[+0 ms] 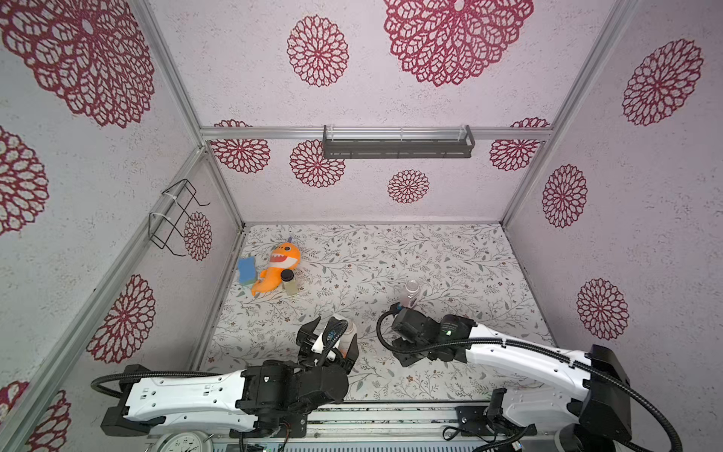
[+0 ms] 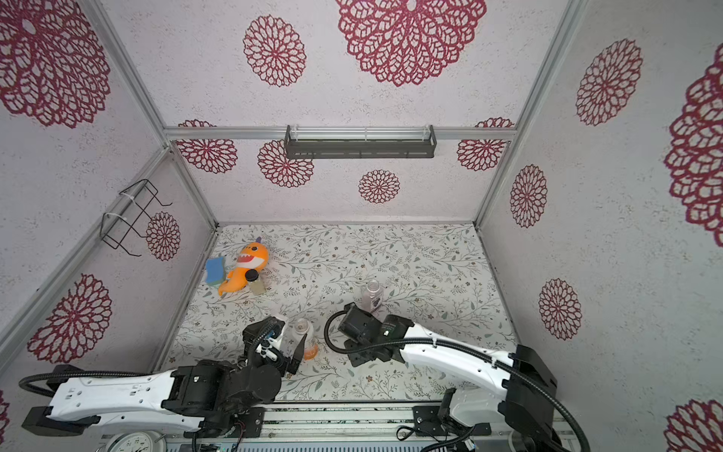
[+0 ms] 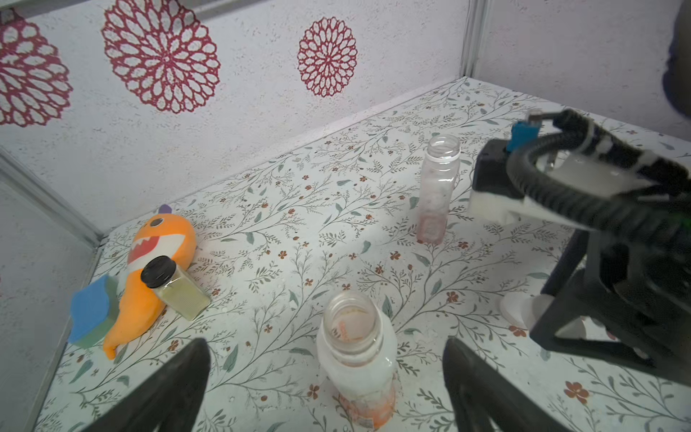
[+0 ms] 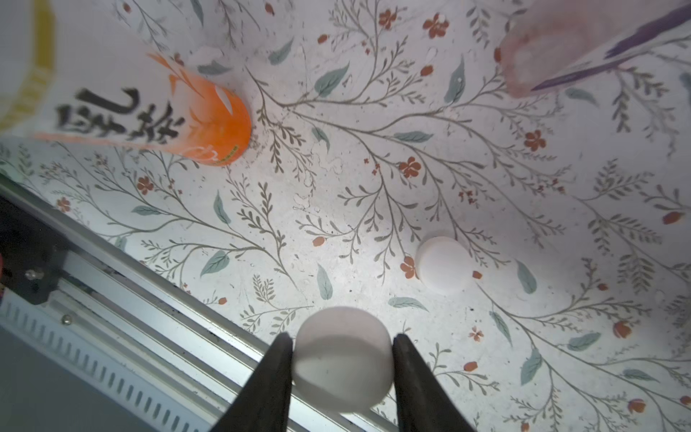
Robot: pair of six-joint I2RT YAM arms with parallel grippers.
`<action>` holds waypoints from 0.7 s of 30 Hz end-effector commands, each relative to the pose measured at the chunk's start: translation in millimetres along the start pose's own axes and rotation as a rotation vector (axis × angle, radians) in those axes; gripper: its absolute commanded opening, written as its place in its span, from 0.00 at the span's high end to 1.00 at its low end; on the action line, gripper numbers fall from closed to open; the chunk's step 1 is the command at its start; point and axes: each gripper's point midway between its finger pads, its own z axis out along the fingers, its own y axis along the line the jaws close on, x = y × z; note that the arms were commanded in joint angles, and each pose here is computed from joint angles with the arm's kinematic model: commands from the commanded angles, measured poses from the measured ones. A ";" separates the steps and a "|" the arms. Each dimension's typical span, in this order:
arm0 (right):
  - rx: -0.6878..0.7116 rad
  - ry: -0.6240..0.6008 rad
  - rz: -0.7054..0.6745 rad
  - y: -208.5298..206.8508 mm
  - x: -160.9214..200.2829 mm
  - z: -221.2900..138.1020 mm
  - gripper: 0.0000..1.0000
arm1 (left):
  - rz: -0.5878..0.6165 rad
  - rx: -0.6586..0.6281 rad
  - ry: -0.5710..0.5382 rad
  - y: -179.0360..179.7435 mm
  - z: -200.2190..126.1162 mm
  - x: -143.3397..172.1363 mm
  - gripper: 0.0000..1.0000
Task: Screw on the bottle caps
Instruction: Pick up the bottle cap from the bottom-center of the table, then pick up the plastic bottle from the bottom-center of the table.
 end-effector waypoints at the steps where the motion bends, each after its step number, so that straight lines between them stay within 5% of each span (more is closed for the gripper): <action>1: 0.016 -0.039 -0.016 -6.3 -8.2 -21.0 0.56 | -0.093 0.063 -0.033 -9.7 -5.6 2.1 0.01; 8: -0.005 -0.083 -0.007 -6.5 -16.1 -34.8 0.56 | -0.154 0.219 0.014 -40.8 -6.6 44.4 0.01; 14: -0.027 -0.103 -0.003 -2.8 -20.1 -38.7 0.56 | -0.078 0.138 0.038 -44.1 3.1 72.7 0.01; 21: -0.049 -0.127 -0.003 3.1 -27.3 -41.8 0.57 | -0.142 0.123 -0.021 -31.6 10.8 98.5 0.01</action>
